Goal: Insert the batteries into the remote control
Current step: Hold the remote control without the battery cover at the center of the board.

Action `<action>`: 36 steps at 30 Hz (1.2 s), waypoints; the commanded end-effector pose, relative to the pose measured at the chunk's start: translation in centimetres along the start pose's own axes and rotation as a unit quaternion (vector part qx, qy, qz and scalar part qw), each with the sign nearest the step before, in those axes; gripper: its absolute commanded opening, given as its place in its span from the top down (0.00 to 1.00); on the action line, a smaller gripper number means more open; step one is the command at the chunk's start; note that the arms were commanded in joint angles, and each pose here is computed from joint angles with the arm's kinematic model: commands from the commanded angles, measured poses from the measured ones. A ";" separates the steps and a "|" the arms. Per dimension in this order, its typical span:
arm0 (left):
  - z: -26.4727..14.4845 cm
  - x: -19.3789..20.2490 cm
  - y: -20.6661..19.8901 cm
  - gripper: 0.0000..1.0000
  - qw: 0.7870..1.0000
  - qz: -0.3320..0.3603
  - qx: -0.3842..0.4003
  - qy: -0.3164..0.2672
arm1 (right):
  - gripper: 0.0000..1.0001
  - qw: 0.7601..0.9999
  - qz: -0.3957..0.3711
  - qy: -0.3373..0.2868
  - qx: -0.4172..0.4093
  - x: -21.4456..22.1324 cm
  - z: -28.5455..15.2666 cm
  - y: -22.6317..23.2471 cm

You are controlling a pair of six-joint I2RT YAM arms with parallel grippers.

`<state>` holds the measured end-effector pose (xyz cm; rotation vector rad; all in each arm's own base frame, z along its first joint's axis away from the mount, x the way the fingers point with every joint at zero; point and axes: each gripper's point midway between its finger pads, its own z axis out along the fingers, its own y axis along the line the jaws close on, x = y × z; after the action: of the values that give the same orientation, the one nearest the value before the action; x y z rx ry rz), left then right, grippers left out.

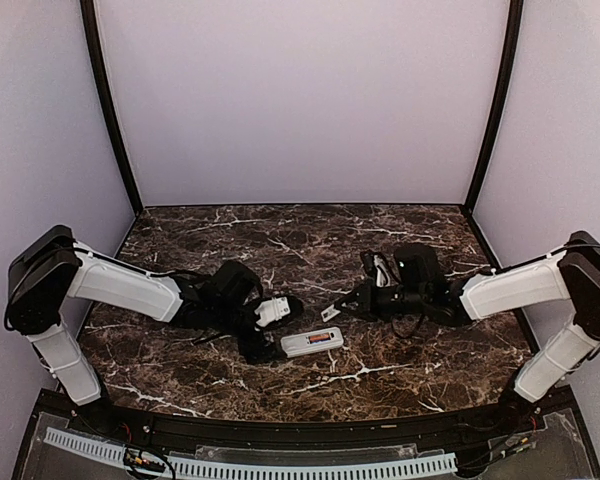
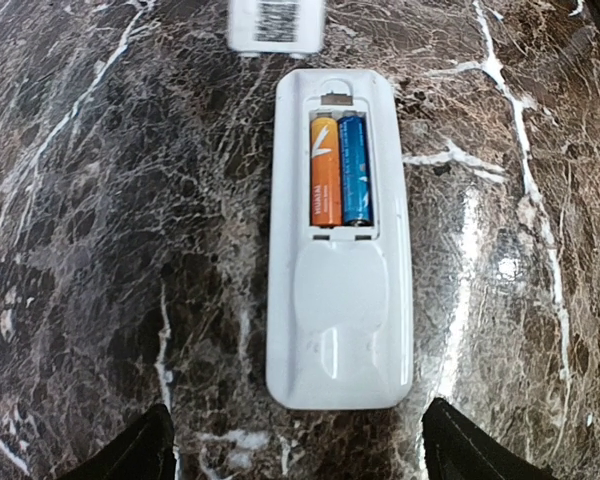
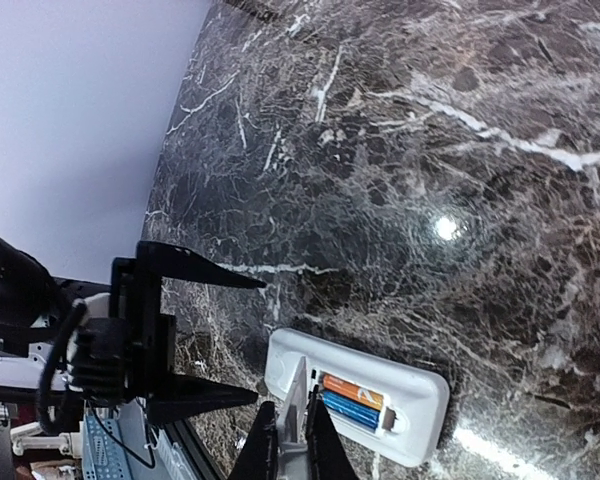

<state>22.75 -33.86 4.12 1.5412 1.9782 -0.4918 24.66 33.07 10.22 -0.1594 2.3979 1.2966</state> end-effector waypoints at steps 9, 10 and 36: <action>1.9 0.5 -0.8 0.17 0.999 -0.007 0.039 0.009 | 1.00 0.998 -0.068 0.000 -0.008 -1.3 -0.1 0.9; 2.0 0.1 -0.7 0.18 0.999 -0.010 0.040 0.002 | 1.00 0.998 -0.063 0.000 -0.008 -1.2 -0.2 0.6; 3.2 0.8 -5.4 0.64 0.997 -0.043 0.065 0.007 | 1.00 1.000 -0.007 0.027 -0.011 1.8 -0.5 -1.5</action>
<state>20.43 -37.68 2.04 1.5718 1.9633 -0.6546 24.28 32.05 8.81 -0.2646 2.4152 1.2646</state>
